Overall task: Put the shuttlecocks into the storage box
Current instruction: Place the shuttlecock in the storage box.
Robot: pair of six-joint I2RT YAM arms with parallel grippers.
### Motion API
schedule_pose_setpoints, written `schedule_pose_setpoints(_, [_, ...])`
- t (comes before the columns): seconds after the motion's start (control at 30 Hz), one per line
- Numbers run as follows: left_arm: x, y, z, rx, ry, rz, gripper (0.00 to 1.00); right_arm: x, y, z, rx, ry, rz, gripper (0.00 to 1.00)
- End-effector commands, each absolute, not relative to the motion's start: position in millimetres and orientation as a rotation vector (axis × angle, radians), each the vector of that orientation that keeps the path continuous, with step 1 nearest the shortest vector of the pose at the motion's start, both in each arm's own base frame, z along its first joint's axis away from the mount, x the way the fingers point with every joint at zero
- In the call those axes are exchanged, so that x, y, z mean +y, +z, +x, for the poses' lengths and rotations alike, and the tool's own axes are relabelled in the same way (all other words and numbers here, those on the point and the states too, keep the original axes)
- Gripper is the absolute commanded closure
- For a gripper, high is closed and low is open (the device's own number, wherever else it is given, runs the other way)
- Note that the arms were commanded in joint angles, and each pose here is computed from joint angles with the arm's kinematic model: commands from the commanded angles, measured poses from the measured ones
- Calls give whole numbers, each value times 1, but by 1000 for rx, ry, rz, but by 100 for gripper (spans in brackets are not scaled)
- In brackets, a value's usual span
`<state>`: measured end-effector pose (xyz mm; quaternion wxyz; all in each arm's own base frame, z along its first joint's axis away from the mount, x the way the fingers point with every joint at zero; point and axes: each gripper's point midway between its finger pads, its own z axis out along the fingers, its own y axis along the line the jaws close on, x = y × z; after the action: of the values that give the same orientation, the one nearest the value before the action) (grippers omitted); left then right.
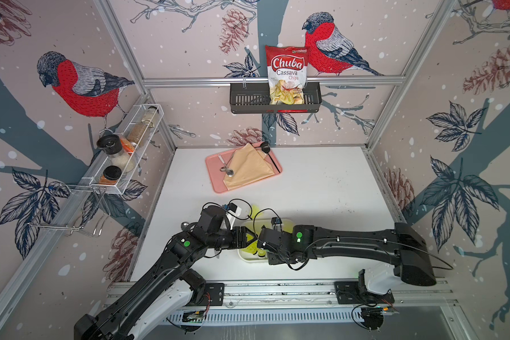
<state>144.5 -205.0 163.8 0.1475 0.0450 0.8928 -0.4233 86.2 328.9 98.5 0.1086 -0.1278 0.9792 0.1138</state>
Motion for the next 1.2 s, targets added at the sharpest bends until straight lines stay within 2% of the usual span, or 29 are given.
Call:
schedule_pose_setpoints(0.0, [-205, 160, 139, 2588, -1225, 155, 37, 326, 96, 95, 2860, 311, -320, 76])
schedule_pose_setpoints(0.47, [-221, 168, 125, 2548, -1324, 266, 37, 321, 83, 102, 2882, 285, -327, 75])
schedule_pose_setpoints(0.83, [-230, 171, 122, 2532, -1264, 313, 30, 323, 78, 102, 2894, 288, -329, 75])
schedule_pose_setpoints(1.17, [-232, 171, 124, 2518, -1237, 302, 29, 326, 73, 101, 2906, 282, -341, 75])
